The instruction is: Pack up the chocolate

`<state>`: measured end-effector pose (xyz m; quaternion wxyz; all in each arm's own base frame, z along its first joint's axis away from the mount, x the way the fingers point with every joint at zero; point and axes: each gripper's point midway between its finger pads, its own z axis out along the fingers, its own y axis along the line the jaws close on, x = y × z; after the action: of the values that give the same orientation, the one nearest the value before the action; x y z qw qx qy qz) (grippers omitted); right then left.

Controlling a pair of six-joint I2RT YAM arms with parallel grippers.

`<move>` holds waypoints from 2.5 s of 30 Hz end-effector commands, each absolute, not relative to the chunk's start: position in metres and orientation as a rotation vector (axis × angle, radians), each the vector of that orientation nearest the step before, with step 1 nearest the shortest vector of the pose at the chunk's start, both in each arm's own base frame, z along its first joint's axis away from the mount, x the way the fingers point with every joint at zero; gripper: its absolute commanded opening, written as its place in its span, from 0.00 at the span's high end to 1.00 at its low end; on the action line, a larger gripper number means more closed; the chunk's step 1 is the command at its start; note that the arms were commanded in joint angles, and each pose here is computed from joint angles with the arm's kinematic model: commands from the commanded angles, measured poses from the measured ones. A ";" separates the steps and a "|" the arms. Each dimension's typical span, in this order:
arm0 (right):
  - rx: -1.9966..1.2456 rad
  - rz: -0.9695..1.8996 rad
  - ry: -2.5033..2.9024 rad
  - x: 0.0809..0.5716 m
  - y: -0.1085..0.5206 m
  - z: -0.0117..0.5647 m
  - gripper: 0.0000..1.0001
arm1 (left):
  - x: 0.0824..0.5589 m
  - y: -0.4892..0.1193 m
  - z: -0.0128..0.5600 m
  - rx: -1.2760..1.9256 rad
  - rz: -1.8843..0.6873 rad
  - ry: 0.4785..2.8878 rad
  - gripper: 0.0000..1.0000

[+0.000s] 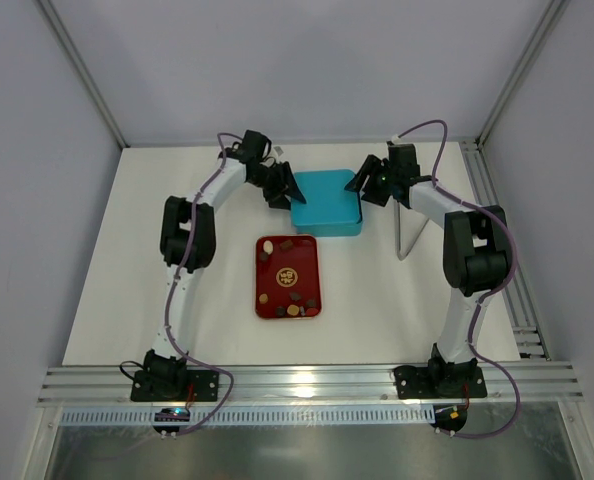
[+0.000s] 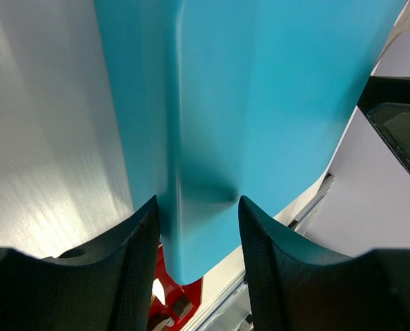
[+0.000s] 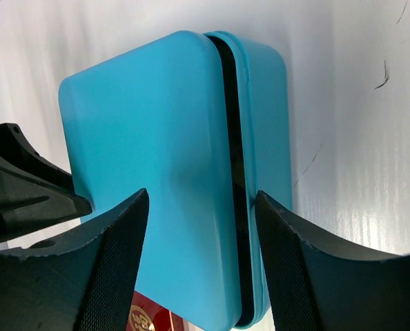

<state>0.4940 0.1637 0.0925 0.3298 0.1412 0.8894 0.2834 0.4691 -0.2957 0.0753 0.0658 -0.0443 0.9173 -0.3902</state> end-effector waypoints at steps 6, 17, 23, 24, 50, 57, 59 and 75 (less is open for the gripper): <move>0.339 0.760 2.345 0.488 0.175 0.083 0.36 | 0.475 -0.298 0.088 -0.110 -1.128 2.762 0.51; 0.340 0.760 2.353 0.484 0.175 0.079 0.37 | 0.477 -0.304 0.104 -0.094 -1.106 2.742 0.51; 0.340 0.760 2.355 0.484 0.175 0.078 0.37 | 0.478 -0.304 0.114 -0.087 -1.106 2.725 0.51; 0.340 0.760 2.355 0.484 0.175 0.078 0.37 | 0.477 -0.305 0.115 -0.083 -1.108 2.725 0.51; 0.370 0.711 2.445 0.470 0.172 0.047 0.43 | 0.469 -0.287 0.062 -0.164 -0.908 2.858 0.41; 0.392 0.727 2.453 0.456 0.171 0.034 0.46 | 0.460 -0.281 0.045 -0.179 -0.841 2.904 0.41; 0.400 0.733 2.446 0.453 0.171 0.033 0.47 | 0.459 -0.279 0.042 -0.187 -0.827 2.911 0.41; 0.473 0.785 2.457 0.425 0.172 0.013 0.68 | 0.441 -0.269 0.009 -0.215 -0.736 2.988 0.44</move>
<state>0.4752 0.1686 0.0686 0.3531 0.1664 0.8621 0.3232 0.4650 -0.2873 0.0648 0.0697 -0.0624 0.9428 -0.3199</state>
